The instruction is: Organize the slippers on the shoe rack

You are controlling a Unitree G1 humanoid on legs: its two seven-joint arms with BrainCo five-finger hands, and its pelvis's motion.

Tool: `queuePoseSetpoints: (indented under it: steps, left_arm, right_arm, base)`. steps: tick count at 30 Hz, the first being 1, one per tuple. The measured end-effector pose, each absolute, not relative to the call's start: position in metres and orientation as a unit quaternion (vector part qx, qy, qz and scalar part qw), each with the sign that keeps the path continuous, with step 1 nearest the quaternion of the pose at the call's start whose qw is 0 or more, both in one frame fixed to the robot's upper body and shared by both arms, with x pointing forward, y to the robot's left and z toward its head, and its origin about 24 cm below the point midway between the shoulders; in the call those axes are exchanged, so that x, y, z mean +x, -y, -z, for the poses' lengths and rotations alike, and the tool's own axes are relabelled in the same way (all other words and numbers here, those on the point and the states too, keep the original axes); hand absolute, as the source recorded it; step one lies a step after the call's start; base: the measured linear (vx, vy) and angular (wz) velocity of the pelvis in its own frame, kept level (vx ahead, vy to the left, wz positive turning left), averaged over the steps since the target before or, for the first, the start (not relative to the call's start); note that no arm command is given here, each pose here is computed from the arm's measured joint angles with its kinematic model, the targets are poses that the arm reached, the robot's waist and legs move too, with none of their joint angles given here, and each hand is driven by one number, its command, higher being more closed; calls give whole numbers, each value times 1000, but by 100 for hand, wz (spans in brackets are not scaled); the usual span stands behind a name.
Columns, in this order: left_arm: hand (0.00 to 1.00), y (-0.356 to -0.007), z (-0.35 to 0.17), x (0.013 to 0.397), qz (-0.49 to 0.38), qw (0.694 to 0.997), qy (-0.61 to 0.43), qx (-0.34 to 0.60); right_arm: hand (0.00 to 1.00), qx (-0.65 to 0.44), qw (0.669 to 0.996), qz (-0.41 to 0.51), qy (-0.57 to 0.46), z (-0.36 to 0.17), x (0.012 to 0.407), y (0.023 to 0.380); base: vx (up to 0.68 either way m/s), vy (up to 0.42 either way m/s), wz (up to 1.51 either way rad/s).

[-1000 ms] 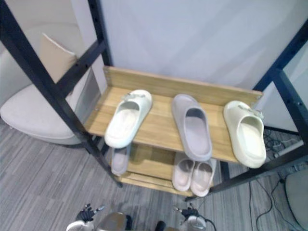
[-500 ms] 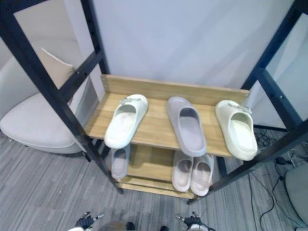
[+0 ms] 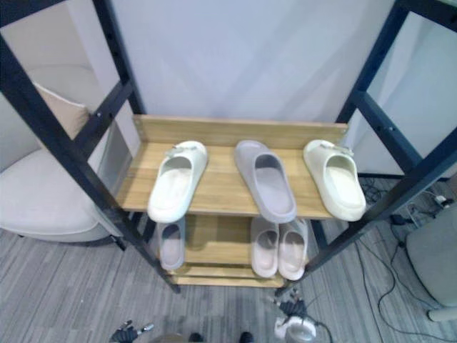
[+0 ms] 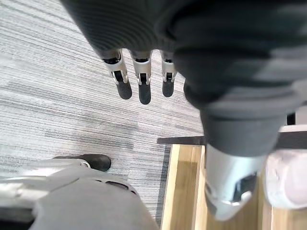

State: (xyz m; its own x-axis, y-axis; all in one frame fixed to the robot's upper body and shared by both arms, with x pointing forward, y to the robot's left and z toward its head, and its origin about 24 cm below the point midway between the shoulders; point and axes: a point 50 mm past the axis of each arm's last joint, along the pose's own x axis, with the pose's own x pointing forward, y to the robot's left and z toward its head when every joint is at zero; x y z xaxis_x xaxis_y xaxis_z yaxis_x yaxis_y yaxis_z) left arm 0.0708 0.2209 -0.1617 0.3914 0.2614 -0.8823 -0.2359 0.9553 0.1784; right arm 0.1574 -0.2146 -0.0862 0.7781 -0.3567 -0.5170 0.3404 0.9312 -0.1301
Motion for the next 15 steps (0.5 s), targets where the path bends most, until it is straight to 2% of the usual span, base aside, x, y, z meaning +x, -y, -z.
queuePoseSetpoints:
  steps: [5, 15]
  left_arm:
    - [0, -221, 162, 69, -148, 833, -533, 23]
    - [0, -221, 163, 67, -106, 832, -541, 67]
  right_arm:
    - [0, -40, 966, 190, -174, 40, 154, 217]
    - [0, -68, 983, 167, -25, -23, 153, 201]
  base:
    - [7, 11, -13]
    - [-44, 10, -16]
